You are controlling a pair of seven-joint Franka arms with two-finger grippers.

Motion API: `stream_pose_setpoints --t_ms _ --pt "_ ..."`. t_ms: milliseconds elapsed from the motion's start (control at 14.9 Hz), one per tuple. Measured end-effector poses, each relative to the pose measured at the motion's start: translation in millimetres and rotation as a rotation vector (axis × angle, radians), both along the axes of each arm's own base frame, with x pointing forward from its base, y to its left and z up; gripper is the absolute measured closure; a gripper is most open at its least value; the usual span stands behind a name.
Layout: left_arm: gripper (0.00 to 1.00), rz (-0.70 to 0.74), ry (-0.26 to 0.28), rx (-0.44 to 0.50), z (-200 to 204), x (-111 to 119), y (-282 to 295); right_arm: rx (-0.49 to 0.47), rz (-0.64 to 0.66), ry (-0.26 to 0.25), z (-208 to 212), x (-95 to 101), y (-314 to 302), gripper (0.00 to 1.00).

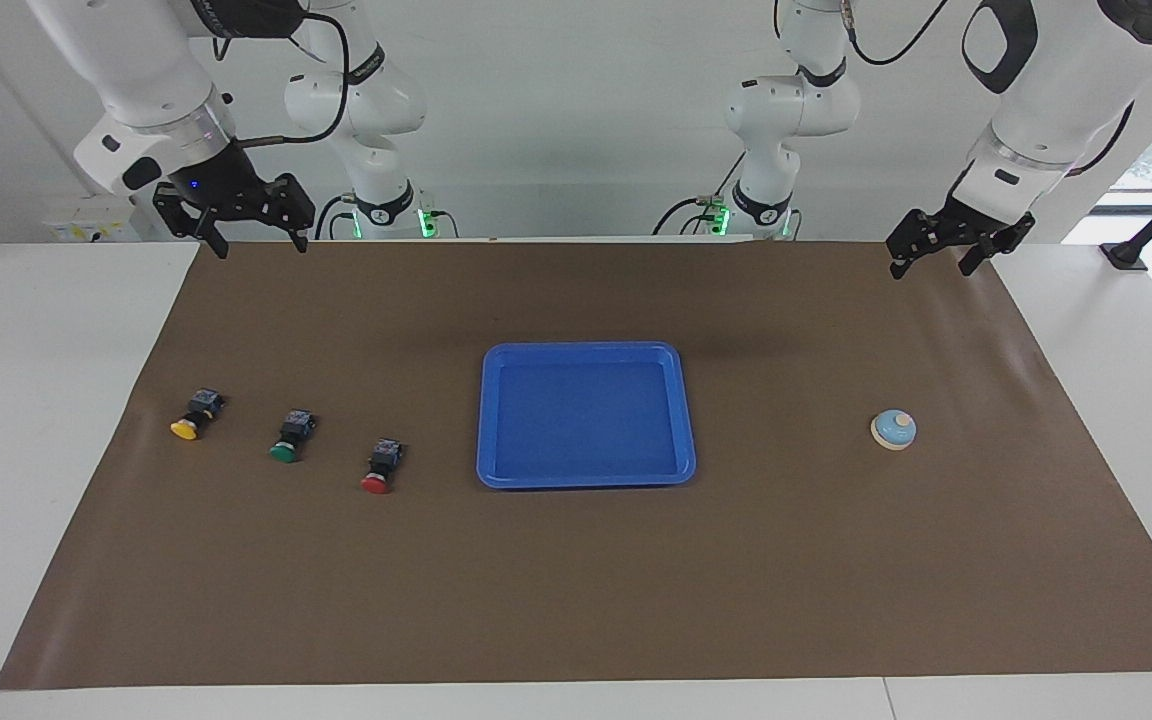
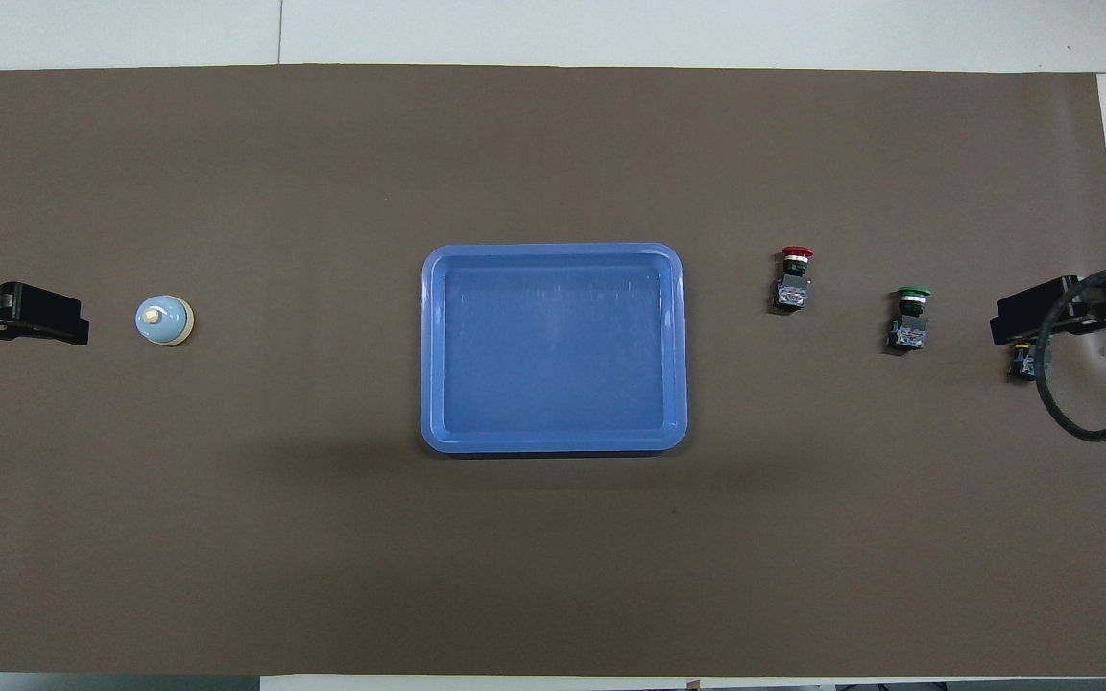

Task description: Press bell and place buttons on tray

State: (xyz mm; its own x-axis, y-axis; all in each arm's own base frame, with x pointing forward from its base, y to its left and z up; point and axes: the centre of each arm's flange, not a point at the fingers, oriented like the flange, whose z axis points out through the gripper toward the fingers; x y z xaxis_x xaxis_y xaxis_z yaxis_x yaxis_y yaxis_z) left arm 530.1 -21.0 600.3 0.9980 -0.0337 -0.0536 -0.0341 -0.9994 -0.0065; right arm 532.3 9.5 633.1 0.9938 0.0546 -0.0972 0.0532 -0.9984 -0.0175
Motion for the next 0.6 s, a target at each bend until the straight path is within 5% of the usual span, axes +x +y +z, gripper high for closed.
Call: stream_pose_setpoints --t_ms 469,603 --pt "0.0 0.004 -0.003 0.0 0.3 0.4 -0.1 0.0 0.0 0.0 0.0 0.0 0.0 0.0" --pt "0.22 0.015 -0.018 -0.001 0.6 2.4 3.2 0.0 0.0 0.0 0.0 0.0 0.0 0.0"
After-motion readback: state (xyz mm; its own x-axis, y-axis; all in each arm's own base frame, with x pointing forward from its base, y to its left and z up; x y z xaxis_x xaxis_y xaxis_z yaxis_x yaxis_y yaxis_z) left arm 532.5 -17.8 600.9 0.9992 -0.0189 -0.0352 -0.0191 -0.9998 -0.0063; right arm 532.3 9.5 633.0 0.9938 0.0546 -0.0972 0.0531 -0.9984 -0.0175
